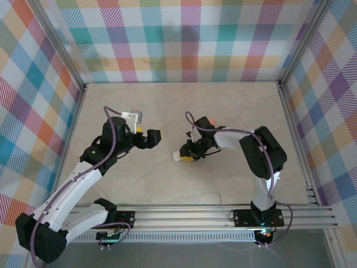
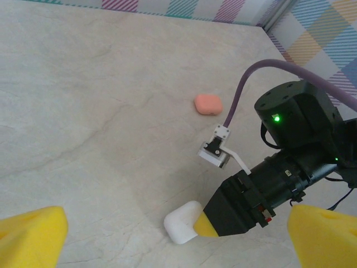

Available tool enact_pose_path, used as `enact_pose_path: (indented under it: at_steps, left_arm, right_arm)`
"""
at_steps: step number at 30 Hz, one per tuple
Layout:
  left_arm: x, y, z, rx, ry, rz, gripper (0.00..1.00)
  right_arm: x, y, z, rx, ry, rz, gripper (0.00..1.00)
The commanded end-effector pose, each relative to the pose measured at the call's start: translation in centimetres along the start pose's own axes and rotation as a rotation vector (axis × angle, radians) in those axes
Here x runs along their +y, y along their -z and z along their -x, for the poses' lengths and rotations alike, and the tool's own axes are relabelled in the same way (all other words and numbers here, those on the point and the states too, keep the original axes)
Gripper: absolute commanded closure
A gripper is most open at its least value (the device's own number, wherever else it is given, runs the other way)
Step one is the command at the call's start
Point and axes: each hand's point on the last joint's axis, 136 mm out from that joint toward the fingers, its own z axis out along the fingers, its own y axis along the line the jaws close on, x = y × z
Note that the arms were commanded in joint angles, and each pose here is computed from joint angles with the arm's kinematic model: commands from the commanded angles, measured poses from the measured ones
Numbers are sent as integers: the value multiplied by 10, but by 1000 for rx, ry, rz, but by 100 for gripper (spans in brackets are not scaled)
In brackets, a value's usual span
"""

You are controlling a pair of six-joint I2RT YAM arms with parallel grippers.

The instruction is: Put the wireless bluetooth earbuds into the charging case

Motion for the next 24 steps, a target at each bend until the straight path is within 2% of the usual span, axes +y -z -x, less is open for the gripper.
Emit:
enact_pose_path:
  at_steps: [1,6,14,17,20,24]
  left_arm:
    - [9,2,-2,-2,0,28,0]
    - [14,0,1,-4,4,46,0]
    - [34,0,15,-24,6,128,0]
    - [54,1,23,-48,27,206,0]
    - [79,-3,30,-62,42,265,0]
    - [105,-23,23,11,-35,319,0]
  right_arm:
    - [-6,2,4,-10,-27,-47,63]
    - [-6,17,7,-61,-21,-109,51]
    - [18,71,25,-224,86,-194,43]
    - [35,110,42,-369,197,-246,36]
    - [38,152,61,-534,285,-354,25]
    - [14,207,84,-754,260,-463,6]
